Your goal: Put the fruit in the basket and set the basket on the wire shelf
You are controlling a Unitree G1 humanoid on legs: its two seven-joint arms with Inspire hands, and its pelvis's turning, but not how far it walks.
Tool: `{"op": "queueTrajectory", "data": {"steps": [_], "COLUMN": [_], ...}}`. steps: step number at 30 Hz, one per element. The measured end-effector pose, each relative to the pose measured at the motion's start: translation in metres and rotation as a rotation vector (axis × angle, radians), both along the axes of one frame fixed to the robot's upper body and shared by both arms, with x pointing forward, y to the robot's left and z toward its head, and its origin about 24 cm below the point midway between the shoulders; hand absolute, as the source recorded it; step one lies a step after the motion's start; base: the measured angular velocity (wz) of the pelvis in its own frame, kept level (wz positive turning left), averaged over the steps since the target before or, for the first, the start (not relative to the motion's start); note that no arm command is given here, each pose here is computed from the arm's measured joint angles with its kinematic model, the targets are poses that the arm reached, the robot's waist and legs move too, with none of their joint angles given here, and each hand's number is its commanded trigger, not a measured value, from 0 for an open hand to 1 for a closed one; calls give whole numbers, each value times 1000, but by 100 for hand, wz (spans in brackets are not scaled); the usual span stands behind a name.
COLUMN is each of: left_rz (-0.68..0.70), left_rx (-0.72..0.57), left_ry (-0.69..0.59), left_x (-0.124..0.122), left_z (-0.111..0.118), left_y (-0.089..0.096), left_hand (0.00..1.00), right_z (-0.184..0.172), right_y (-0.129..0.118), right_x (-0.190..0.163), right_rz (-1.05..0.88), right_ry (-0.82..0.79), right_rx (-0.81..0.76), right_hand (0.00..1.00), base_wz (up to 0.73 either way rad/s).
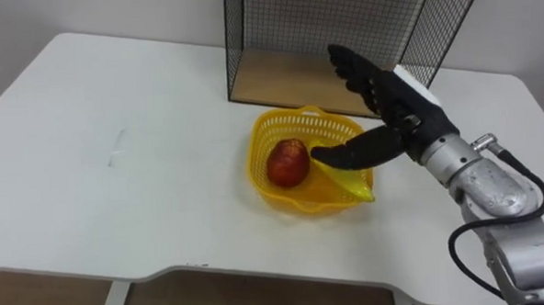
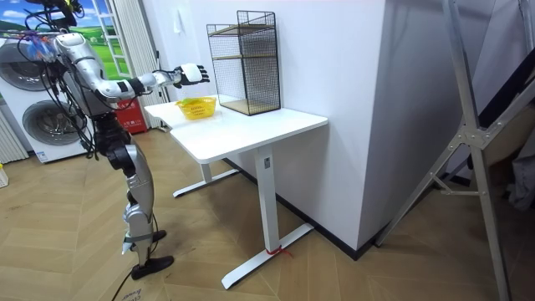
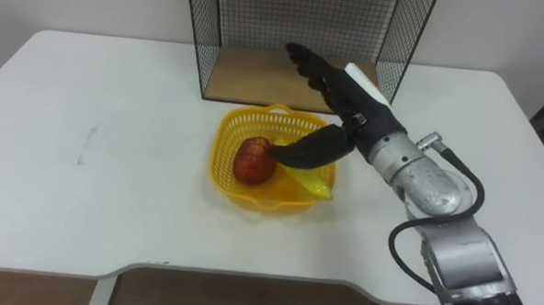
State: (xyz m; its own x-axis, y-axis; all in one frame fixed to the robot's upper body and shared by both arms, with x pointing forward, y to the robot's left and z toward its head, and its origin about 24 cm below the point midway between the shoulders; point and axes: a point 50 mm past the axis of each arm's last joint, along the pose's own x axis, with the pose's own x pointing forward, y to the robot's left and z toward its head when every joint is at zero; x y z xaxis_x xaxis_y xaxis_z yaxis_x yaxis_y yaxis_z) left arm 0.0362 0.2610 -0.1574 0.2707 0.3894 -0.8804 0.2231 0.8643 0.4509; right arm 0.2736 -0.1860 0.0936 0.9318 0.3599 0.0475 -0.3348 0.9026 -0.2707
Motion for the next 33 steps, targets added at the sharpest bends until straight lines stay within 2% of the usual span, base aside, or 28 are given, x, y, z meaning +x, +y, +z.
{"op": "queueTrajectory", "data": {"steps": [5,11,16,20,22,26,29,31,33], "left_rz": [90,250,591,816,881,895,891,867,826], "left_rx": [-5,26,126,209,289,399,462,524,574], "left_ry": [2,4,-35,-100,-168,-269,-427,-618,-765], "left_x": [-12,-35,-62,-69,-63,-46,-13,19,40], "left_z": [-1,1,7,13,21,33,49,74,97], "left_y": [1,8,24,35,47,60,72,81,85], "left_hand": [0,0,0,0,0,0,0,0,0], "right_z": [2,2,6,-6,-12,-22,-28,-26,-24], "right_y": [-2,-24,-53,-66,-77,-89,-92,-95,-97], "right_x": [-1,-10,-18,-31,-40,-53,-61,-64,-65], "right_rz": [-5,-129,-337,-457,-546,-676,-734,-768,-799], "right_ry": [11,2,-35,-2,15,33,46,32,7], "right_rx": [147,206,286,311,311,255,198,195,175], "right_hand": [0,0,0,0,0,0,0,0,0], "base_wz": [2,0,-1,-3,0,1,2,-3,-4]}}
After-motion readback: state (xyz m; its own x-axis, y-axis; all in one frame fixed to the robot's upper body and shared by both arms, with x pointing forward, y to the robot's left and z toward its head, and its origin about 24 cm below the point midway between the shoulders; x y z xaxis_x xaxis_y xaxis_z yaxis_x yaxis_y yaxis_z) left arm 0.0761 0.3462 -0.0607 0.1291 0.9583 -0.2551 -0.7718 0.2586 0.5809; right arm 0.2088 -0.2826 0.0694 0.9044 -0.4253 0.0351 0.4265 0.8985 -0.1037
